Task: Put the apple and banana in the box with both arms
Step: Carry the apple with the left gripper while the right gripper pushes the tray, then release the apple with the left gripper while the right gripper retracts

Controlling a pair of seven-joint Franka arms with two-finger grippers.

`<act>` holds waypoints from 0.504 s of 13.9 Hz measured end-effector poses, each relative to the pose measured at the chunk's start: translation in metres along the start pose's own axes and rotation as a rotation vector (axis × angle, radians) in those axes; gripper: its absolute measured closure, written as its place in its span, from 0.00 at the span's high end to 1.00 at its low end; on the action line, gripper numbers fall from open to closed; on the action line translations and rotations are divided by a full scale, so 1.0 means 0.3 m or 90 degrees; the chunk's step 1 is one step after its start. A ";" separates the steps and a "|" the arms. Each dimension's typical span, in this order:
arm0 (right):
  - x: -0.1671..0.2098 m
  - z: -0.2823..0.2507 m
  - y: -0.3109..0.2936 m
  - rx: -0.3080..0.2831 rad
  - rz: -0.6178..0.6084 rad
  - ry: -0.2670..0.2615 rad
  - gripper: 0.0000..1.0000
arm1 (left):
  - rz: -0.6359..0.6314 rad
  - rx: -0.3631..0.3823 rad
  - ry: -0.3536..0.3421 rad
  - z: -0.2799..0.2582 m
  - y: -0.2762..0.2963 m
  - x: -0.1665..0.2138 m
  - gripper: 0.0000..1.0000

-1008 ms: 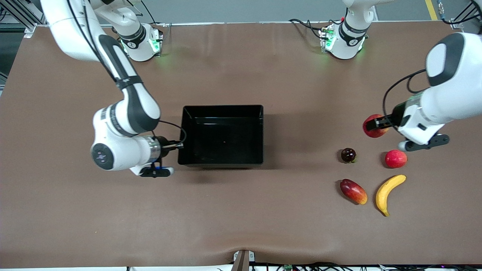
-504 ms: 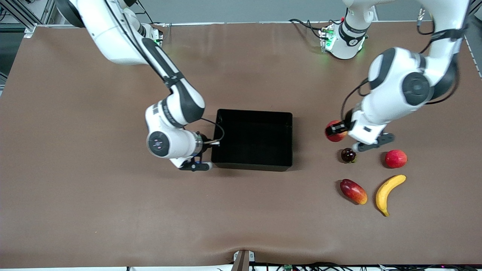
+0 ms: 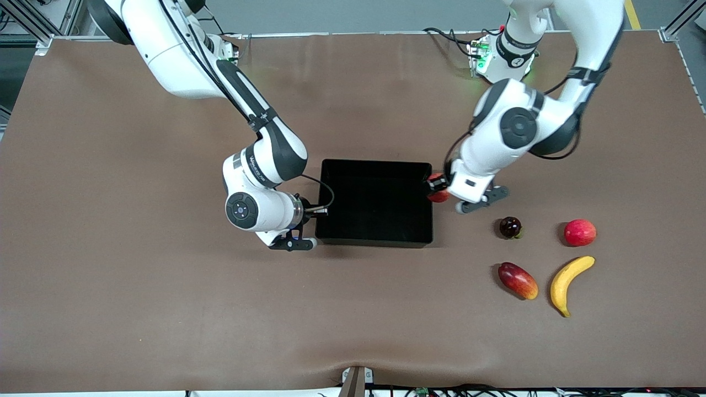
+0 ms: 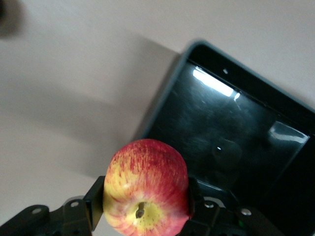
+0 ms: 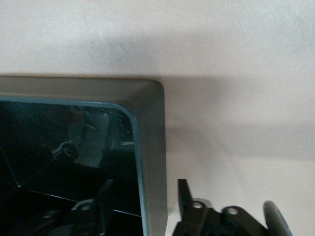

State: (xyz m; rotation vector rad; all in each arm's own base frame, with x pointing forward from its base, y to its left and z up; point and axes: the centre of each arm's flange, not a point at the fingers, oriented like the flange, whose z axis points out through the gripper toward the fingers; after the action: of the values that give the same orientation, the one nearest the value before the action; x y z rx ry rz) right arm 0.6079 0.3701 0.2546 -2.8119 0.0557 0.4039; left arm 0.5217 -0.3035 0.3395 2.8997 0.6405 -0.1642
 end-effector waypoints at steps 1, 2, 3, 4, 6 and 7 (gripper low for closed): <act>-0.005 -0.030 -0.003 -0.002 -0.002 -0.005 0.75 | -0.004 -0.005 -0.004 0.034 0.039 -0.044 0.69; -0.015 -0.072 -0.003 -0.006 -0.003 -0.016 0.84 | -0.001 -0.005 -0.005 0.071 0.071 -0.084 0.69; -0.023 -0.135 0.002 -0.010 -0.004 -0.021 0.95 | 0.006 0.004 -0.003 0.112 0.093 -0.117 0.69; -0.028 -0.217 0.017 -0.020 -0.005 -0.016 1.00 | 0.009 0.017 -0.003 0.155 0.105 -0.141 0.69; -0.040 -0.389 0.065 -0.052 -0.010 0.019 1.00 | 0.020 0.041 -0.008 0.242 0.107 -0.158 0.69; -0.047 -0.458 0.090 -0.058 -0.007 0.030 1.00 | 0.023 0.046 -0.013 0.282 0.104 -0.156 0.69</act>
State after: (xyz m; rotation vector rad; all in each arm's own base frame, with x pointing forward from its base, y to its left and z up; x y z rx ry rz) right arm 0.6292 0.3032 0.3767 -2.9107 0.0333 0.3466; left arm 0.4866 -0.3662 0.2675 2.9729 0.5911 -0.2161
